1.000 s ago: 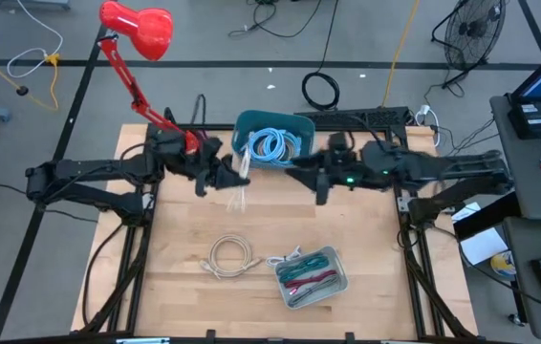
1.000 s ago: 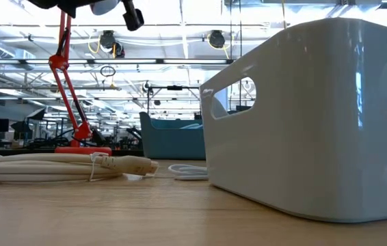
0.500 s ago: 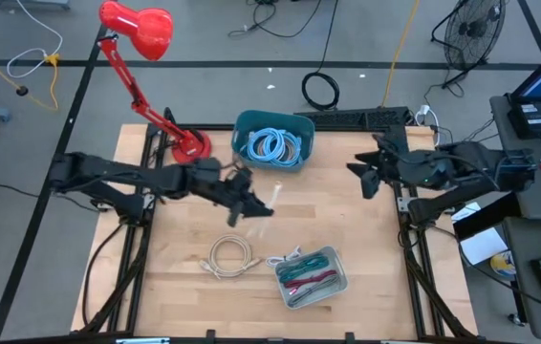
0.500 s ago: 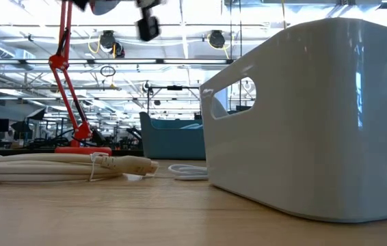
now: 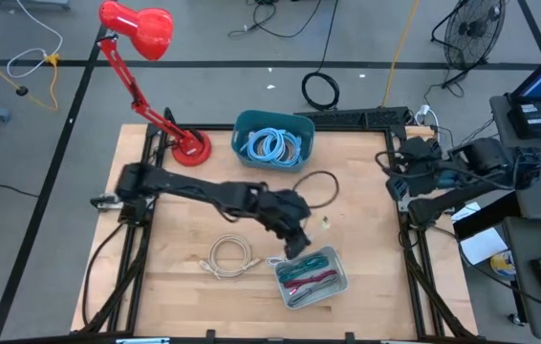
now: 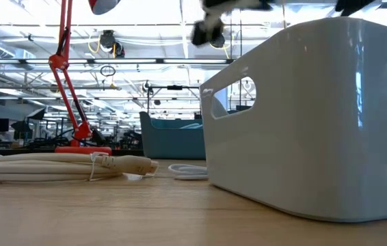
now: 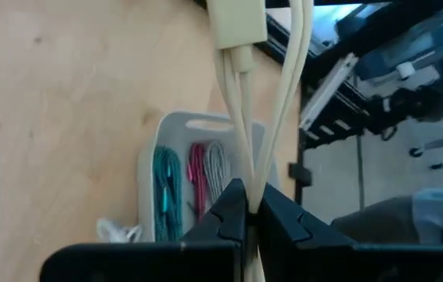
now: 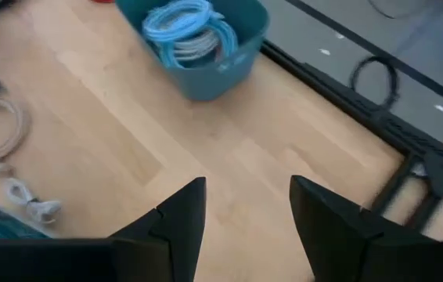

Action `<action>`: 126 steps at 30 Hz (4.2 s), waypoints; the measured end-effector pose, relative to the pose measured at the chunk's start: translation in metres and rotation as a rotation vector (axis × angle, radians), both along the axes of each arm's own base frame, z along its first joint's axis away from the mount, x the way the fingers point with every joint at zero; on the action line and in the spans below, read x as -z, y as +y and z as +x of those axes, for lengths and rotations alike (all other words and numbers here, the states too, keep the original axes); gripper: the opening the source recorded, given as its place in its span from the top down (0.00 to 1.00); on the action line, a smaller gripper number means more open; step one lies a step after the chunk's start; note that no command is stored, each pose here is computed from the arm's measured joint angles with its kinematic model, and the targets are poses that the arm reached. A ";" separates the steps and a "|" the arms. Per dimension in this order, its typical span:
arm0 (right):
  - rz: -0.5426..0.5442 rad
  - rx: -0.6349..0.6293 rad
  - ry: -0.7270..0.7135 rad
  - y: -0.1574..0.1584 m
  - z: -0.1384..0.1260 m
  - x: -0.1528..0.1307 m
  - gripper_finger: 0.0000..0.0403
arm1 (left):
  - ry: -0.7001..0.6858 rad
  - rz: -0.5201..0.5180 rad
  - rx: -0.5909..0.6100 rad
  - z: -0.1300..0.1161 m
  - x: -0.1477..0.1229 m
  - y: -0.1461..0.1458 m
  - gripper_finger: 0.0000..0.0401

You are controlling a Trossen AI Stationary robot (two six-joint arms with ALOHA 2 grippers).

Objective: Pick & Place USB Port
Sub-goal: Put the brown charger cable into the gray bin, then put the brown hdmi cable into the green bin

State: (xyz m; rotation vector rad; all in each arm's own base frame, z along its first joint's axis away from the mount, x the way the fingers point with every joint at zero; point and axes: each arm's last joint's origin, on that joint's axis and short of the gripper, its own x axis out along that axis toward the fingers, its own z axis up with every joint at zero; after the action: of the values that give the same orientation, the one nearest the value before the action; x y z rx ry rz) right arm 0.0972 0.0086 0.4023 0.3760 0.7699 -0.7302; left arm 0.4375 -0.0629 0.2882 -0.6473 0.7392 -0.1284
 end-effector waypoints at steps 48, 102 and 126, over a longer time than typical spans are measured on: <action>0.119 -0.121 0.007 0.007 0.010 0.088 0.58 | 0.153 -0.167 0.173 0.045 0.090 -0.056 0.96; 0.111 -0.143 -0.021 0.007 0.013 0.086 0.58 | 0.283 -0.196 0.162 0.055 0.149 -0.050 0.96; 0.104 -0.158 -0.029 0.008 0.014 0.085 0.58 | 0.324 -0.028 0.139 0.065 0.092 -0.025 0.72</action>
State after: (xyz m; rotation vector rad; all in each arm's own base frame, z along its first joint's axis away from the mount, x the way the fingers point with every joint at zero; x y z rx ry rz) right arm 0.1111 0.0164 0.3170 0.4141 0.8027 -0.5370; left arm 0.5024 -0.0881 0.1961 -0.6510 1.0967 -0.1636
